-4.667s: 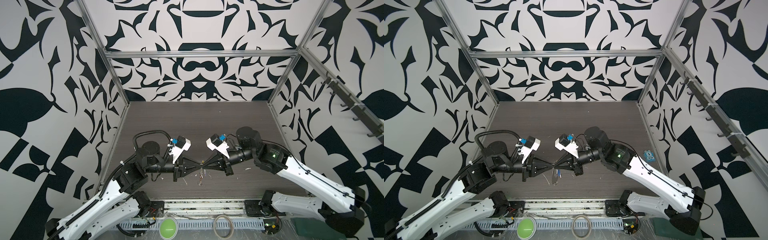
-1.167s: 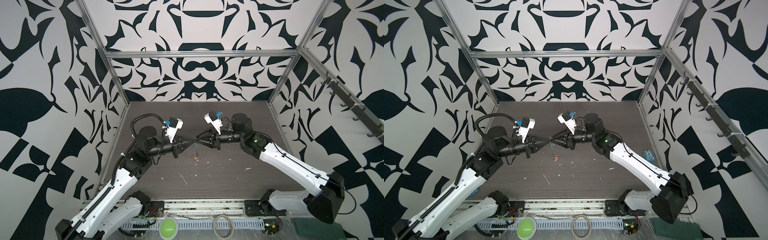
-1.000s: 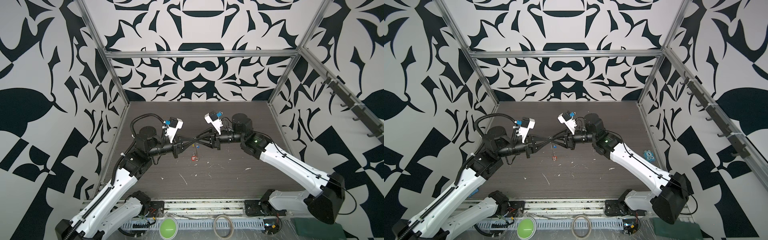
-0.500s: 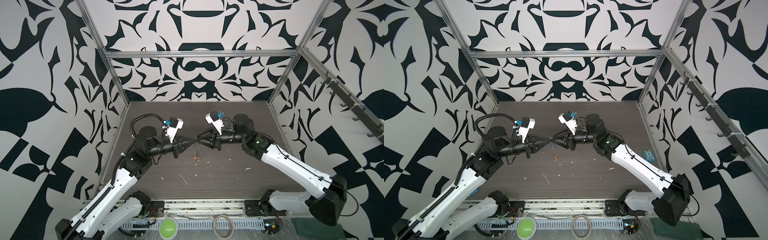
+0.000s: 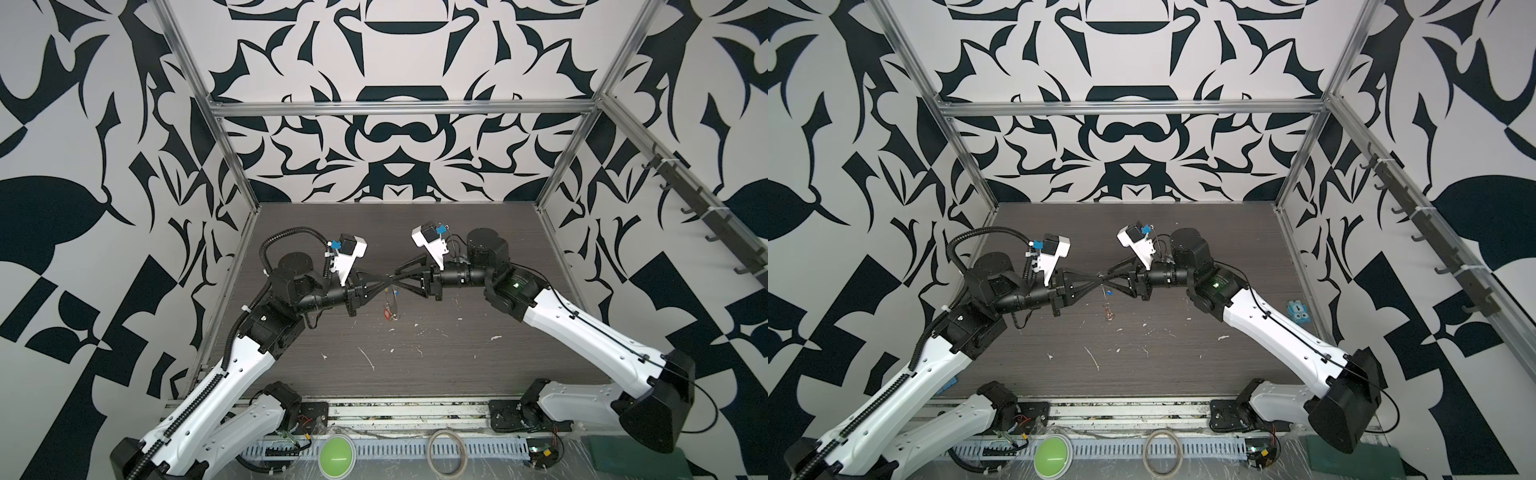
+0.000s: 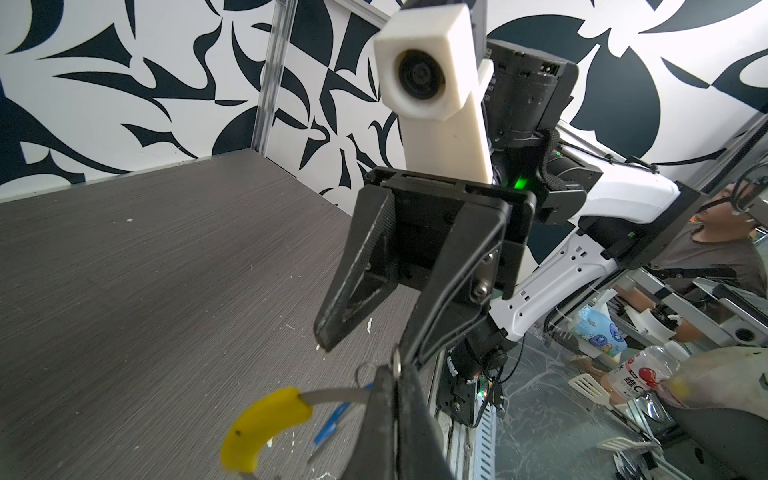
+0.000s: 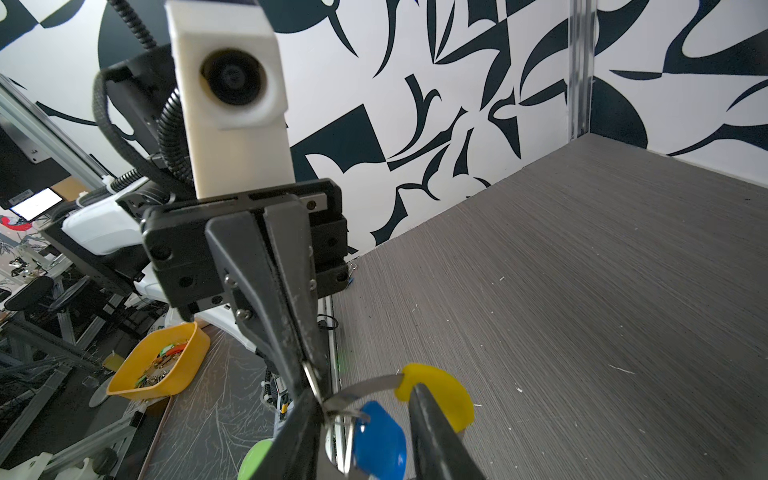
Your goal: Remove the keys from the keyring
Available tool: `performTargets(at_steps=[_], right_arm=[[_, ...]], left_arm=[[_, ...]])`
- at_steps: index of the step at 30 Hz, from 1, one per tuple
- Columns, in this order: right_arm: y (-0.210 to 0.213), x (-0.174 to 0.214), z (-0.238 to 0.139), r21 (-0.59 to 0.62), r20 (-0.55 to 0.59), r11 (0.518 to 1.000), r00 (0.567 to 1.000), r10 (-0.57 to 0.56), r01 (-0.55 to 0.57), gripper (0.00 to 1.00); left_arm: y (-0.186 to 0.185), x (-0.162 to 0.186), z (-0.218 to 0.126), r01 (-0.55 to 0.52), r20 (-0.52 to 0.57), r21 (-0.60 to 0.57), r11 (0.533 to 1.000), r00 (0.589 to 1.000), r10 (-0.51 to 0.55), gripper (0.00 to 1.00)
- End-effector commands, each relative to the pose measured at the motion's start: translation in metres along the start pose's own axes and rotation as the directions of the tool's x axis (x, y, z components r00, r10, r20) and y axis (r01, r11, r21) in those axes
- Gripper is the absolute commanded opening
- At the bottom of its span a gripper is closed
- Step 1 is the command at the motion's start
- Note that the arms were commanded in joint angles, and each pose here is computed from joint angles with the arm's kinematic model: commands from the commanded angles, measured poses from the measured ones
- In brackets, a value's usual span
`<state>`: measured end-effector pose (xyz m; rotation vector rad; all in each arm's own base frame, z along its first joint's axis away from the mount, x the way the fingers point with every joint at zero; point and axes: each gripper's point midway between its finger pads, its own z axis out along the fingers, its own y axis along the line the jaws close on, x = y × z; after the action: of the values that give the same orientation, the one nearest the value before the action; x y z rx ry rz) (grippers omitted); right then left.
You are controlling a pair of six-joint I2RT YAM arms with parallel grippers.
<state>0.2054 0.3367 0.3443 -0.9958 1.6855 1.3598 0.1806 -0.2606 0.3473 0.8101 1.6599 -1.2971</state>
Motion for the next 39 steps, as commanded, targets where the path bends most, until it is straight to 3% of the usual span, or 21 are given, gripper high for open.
performTargets(at_steps=[1, 39], right_arm=[[0.032, -0.026, -0.004, -0.070, 0.092, 0.992, 0.991, -0.099, 0.106, 0.39], [0.040, -0.016, -0.019, -0.044, 0.080, 0.992, 0.990, -0.114, 0.118, 0.41]], left_arm=[[-0.011, -0.001, 0.004, -0.006, -0.017, 0.050, 0.999, 1.000, 0.007, 0.00], [0.000, 0.000, 0.006, 0.004, -0.015, -0.010, 1.000, 1.000, -0.004, 0.00]])
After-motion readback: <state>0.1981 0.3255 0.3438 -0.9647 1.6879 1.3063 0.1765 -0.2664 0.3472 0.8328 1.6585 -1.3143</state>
